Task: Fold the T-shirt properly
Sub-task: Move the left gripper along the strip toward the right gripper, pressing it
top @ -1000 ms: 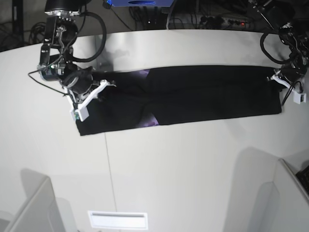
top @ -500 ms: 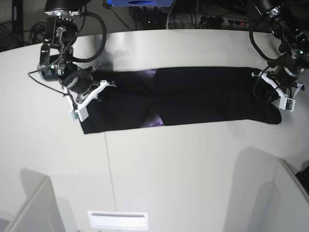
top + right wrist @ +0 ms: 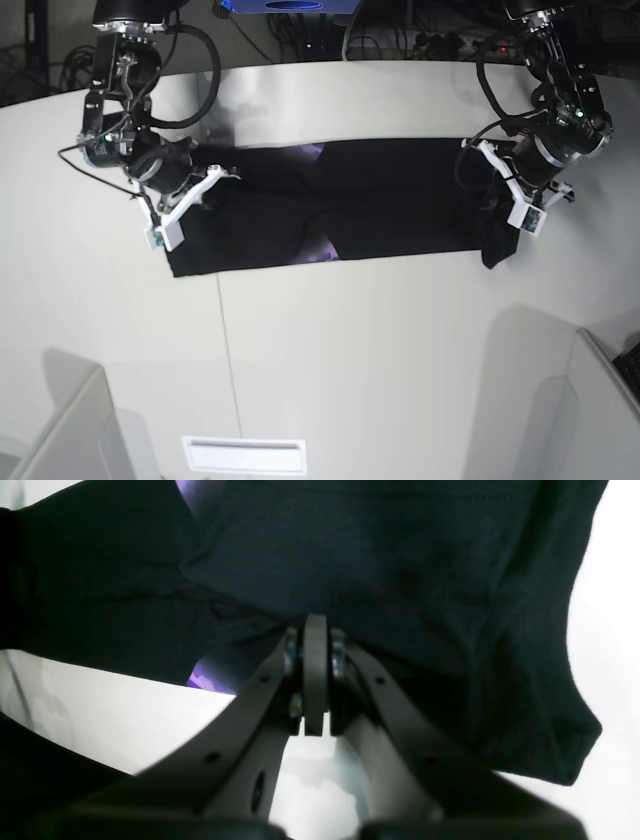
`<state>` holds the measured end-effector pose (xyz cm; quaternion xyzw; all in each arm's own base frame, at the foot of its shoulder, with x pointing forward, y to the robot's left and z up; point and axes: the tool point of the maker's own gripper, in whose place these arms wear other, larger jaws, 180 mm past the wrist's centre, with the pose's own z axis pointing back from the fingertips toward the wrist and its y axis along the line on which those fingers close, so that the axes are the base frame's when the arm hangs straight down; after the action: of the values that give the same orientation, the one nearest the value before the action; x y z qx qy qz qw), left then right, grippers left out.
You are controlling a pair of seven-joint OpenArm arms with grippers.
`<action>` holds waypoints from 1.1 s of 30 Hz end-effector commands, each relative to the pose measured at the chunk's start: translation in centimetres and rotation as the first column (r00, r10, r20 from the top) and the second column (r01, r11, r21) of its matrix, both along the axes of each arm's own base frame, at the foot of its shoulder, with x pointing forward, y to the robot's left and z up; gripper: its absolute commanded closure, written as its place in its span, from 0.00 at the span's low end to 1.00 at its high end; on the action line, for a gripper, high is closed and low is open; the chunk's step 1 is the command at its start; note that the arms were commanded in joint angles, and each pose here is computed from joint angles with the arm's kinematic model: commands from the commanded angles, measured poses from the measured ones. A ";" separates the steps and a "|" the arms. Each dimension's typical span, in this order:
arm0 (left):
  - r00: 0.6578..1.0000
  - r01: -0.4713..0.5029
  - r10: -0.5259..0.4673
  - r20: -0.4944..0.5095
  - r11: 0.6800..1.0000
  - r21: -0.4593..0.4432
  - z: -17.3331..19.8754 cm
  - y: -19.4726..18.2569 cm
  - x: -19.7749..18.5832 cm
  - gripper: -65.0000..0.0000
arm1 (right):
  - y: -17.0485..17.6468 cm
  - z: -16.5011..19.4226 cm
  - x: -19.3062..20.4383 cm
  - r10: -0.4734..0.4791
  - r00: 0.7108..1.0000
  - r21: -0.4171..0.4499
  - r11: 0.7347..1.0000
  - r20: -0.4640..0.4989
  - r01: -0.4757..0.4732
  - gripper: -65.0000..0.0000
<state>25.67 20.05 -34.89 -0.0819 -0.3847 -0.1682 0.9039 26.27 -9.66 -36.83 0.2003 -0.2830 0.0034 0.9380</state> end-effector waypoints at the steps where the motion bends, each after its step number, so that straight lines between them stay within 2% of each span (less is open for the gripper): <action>1: 0.999 0.016 -0.016 0.047 1.000 -0.017 1.2 -0.7 0.9 1.00 | 0.0 1.0 0.8 -0.002 0.999 0.009 1.000 0.042 0.002 1.00; 17: 0.992 0.128 -0.124 0.035 0.981 -0.146 0.5 -9.0 1.7 1.00 | -0.1 0.9 0.8 -0.004 0.999 0.007 1.000 0.042 0.004 1.00; 33: 0.993 0.114 -0.115 0.004 0.976 -0.183 -0.6 -9.7 1.9 1.00 | -0.1 1.1 1.0 -0.004 0.999 0.007 1.000 0.047 0.004 1.00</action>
<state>26.76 10.54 -36.73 -0.1821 -0.3674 -0.1842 0.8933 26.40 -9.73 -36.74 0.1997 -0.2847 0.0030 0.9376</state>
